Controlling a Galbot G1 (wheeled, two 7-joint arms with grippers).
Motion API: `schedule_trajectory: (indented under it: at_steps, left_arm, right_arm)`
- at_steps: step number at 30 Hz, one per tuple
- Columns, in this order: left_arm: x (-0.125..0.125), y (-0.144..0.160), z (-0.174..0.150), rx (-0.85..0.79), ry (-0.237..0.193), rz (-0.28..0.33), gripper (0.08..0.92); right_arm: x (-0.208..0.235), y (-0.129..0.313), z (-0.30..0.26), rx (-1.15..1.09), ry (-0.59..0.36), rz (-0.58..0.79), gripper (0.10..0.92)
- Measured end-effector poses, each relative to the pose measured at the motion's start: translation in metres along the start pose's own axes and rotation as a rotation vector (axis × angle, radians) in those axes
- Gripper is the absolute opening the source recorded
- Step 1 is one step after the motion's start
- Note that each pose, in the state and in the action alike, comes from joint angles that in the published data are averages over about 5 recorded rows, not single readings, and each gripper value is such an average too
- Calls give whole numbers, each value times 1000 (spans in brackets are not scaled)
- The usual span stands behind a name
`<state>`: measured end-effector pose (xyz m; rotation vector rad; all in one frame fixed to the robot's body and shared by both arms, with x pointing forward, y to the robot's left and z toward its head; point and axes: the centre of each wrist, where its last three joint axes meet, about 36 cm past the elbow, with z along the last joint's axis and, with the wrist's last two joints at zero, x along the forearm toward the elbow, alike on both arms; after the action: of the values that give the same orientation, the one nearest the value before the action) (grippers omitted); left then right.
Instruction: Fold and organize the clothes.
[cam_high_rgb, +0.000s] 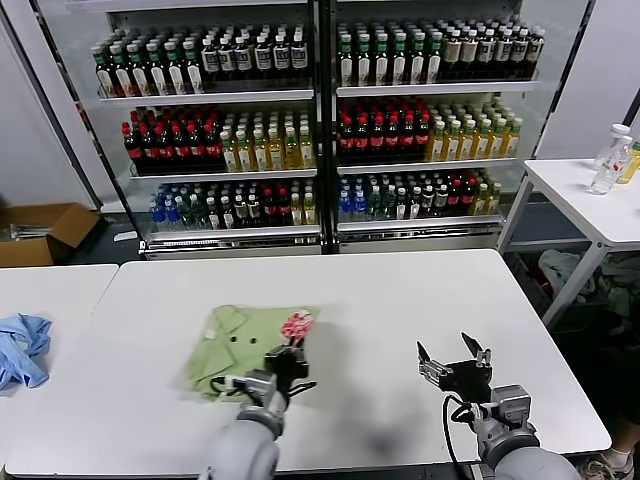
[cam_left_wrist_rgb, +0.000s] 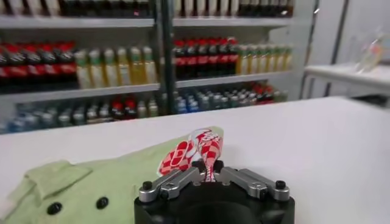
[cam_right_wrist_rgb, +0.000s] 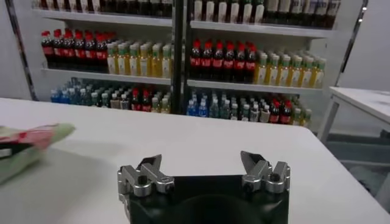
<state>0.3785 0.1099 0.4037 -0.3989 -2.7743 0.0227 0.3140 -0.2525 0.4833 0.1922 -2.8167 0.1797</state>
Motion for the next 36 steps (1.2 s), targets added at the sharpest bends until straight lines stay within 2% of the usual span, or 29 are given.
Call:
schedule_trajectory:
  at_steps: [3,7,11,14,18,23,29,36]
  left_arm:
    - [-10,-16,-1,80,-18,55,220]
    - [-20,-32,-6,159,-62,99,341]
    - [-21,-37,-10,205,-115,110,454]
    - [-14,-32,-12,225,-154,96,540]
    - [4,-16,-13,237,-203,42,653]
    - [31,16,-5,222,-245,-75,787]
    - [63,50,7,189,-263,-215,822]
    - [88,70,17,160,-263,-313,823]
  right_arm:
    - [-2,-1,-1,10,-21,-5,823]
    - [-7,-1,-1,7,-50,-9,823]
    - [-12,1,-1,-8,-74,-10,823]
    - [-16,4,-1,-25,-81,-9,823]
    - [-25,12,2,-53,-72,-17,823]
    - [-46,34,9,-104,-23,-49,823]
    - [-76,71,19,-166,63,-100,823]
    - [-112,109,25,-199,146,-125,823]
